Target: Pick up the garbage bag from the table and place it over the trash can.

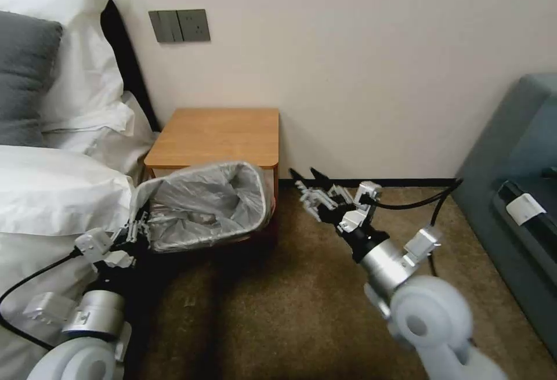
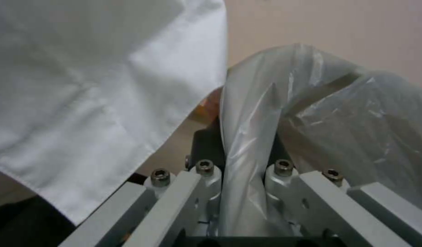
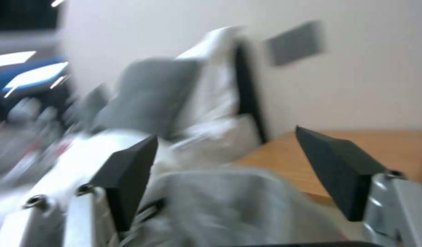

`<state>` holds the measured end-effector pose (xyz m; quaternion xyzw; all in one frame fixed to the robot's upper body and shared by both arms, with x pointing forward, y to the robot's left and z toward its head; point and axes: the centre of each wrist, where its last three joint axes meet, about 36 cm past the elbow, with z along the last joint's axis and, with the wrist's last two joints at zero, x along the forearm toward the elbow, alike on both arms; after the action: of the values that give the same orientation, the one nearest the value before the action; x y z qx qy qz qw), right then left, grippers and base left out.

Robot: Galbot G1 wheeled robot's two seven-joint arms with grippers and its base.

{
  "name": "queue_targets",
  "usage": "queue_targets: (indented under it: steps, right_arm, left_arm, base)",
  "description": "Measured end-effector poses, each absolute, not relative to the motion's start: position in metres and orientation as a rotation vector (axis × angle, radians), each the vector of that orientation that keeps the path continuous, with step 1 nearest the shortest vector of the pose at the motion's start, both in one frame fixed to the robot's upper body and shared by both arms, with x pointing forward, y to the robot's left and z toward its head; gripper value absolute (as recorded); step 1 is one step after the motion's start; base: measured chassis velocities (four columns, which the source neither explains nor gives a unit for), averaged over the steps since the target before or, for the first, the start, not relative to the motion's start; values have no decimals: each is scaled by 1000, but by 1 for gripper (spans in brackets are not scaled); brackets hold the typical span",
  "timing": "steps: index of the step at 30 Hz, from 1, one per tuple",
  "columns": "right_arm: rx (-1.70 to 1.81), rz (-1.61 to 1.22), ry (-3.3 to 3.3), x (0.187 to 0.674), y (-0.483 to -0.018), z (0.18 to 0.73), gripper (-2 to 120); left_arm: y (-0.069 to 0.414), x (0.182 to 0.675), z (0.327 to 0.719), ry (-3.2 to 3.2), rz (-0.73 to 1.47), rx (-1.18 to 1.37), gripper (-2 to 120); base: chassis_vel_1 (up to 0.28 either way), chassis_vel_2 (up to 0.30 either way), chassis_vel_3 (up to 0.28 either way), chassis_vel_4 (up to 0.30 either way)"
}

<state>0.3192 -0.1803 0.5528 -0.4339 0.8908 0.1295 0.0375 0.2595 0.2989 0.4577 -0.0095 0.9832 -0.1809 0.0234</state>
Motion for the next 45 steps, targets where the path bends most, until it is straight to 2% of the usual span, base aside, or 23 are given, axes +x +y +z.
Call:
queue_targets:
  steps: [1, 2, 4, 5, 6, 8, 10, 12, 14, 16, 17, 20, 21, 24, 25, 28, 29, 32, 34, 45]
  right_arm:
    - [-1415, 282, 2701, 322, -181, 561, 89]
    - [-1415, 282, 2701, 322, -181, 561, 89]
    - [-1573, -114, 2623, 339, -173, 577, 97]
    - [-1573, -114, 2623, 339, -173, 577, 97]
    - [-1597, -229, 2612, 346, -164, 577, 99]
    - [-1630, -395, 2584, 353, -143, 572, 91]
    - [-1634, -485, 2556, 359, -131, 568, 88]
    - [-1618, -649, 2503, 370, -114, 559, 76]
    - [-1611, -702, 2483, 375, -109, 557, 75]
    - [-1621, -883, 2395, 384, -93, 554, 63]
    - [-1621, -883, 2395, 384, -93, 554, 63]
    - [-1684, -1049, 2287, 390, -78, 551, 48]
    - [-1684, -1049, 2287, 390, -78, 551, 48]
    - [-1719, -1121, 2217, 390, -66, 549, 32]
    - [-1719, -1121, 2217, 390, -66, 549, 32]
    - [-1703, -1175, 2174, 398, -56, 554, 18]
    - [-1703, -1175, 2174, 398, -56, 554, 18]
    - [-1691, -1202, 2153, 409, -49, 561, 4]
    - [-1693, -1212, 2146, 413, -46, 562, 0]
    - [-1681, -1261, 2151, 428, -35, 552, 0]
  left_arm:
    - [296, 260, 457, 3048, -520, -28, 7]
    - [296, 260, 457, 3048, -520, -28, 7]
    - [287, 259, 453, 3050, -400, -38, 7]
    - [287, 259, 453, 3050, -400, -38, 7]
    - [281, 259, 452, 3047, -356, -49, 7]
    - [273, 259, 451, 3041, -292, -72, 7]
    - [269, 259, 451, 3038, -255, -80, 7]
    - [265, 258, 452, 3037, -205, -85, 7]
    - [263, 258, 453, 3038, -187, -85, 7]
    - [260, 257, 453, 3039, -113, -83, 7]
    - [260, 257, 453, 3039, -113, -83, 7]
    - [256, 255, 456, 3038, -77, -70, 7]
    - [256, 255, 456, 3038, -77, -70, 7]
    - [256, 255, 457, 3038, -50, -65, 7]
    - [256, 255, 457, 3038, -50, -65, 7]
    - [256, 253, 458, 3036, -17, -49, 7]
    - [256, 253, 458, 3036, -17, -49, 7]
    - [258, 252, 458, 3026, 12, -33, 7]
    - [259, 252, 459, 3025, 15, -35, 7]
    - [268, 251, 467, 3001, -7, -67, 7]
  base:
    - [0, 0, 0, 0]
    - [0, 0, 0, 0]
    - [0, 0, 0, 0]
    - [0, 0, 0, 0]
    - [0, 0, 0, 0]
    - [0, 0, 0, 0]
    - [0, 0, 0, 0]
    - [0, 0, 0, 0]
    - [0, 0, 0, 0]
    - [0, 0, 0, 0]
    - [0, 0, 0, 0]
    - [0, 0, 0, 0]
    - [0, 0, 0, 0]
    - [0, 0, 0, 0]
    - [0, 0, 0, 0]
    - [0, 0, 0, 0]
    - [0, 0, 0, 0]
    - [0, 0, 0, 0]
    - [0, 0, 0, 0]
    - [0, 0, 0, 0]
